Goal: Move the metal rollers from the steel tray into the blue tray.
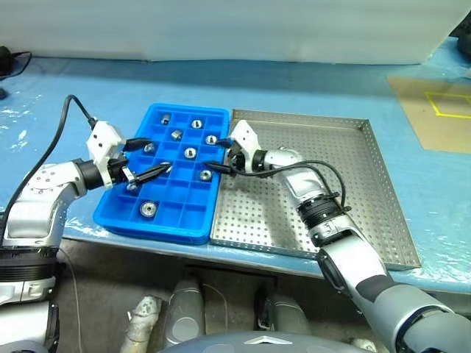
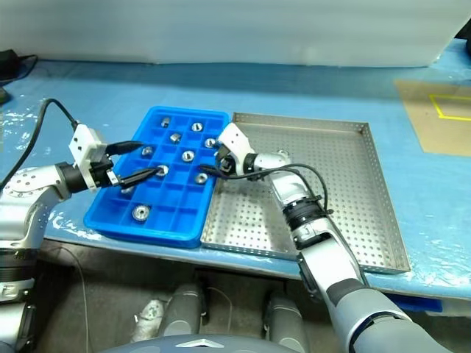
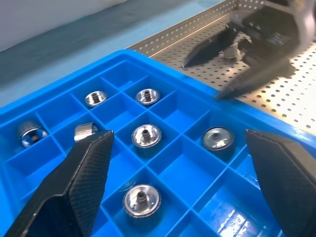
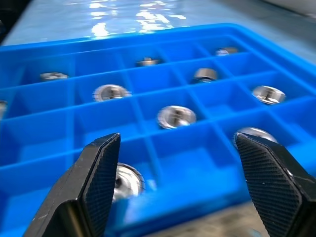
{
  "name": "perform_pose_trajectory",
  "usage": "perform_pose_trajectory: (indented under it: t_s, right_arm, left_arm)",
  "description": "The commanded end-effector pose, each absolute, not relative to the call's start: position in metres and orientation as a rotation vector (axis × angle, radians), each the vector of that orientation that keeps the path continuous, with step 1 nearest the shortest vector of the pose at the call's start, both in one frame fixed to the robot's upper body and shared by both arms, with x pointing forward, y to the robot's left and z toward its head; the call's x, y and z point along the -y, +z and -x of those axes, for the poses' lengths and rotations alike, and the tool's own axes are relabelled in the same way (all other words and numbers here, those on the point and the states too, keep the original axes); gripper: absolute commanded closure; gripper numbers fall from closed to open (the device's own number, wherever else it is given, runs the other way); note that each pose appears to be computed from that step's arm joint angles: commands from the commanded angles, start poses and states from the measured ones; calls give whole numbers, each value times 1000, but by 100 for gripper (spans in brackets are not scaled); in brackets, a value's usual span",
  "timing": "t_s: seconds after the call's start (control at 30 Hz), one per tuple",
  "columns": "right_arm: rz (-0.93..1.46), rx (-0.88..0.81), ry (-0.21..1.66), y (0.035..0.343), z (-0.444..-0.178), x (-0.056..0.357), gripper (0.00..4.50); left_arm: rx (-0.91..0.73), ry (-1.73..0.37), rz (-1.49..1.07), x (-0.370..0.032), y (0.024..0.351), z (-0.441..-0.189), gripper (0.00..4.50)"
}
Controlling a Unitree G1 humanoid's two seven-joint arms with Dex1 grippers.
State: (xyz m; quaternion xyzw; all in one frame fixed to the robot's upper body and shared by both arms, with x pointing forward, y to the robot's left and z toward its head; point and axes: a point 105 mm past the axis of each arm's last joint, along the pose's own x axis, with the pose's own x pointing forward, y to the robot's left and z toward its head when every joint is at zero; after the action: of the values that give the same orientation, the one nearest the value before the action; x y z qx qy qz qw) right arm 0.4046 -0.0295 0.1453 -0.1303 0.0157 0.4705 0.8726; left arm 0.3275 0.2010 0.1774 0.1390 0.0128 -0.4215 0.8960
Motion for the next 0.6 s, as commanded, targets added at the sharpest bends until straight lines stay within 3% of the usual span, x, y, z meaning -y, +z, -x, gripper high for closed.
perform_pose_trajectory:
  t_s: [0.03, 0.3, 0.6]
  right_arm:
    - [269, 54, 828, 176, -420, 70, 65]
    - [296, -17, 630, 165, -409, 153, 65]
    - [286, -79, 589, 147, -382, 164, 65]
  left_arm:
    - [28, -941, -278, -182, 185, -329, 0]
    - [52, -1135, -186, -113, 168, -340, 0]
    - [24, -1257, -145, -78, 147, -348, 0]
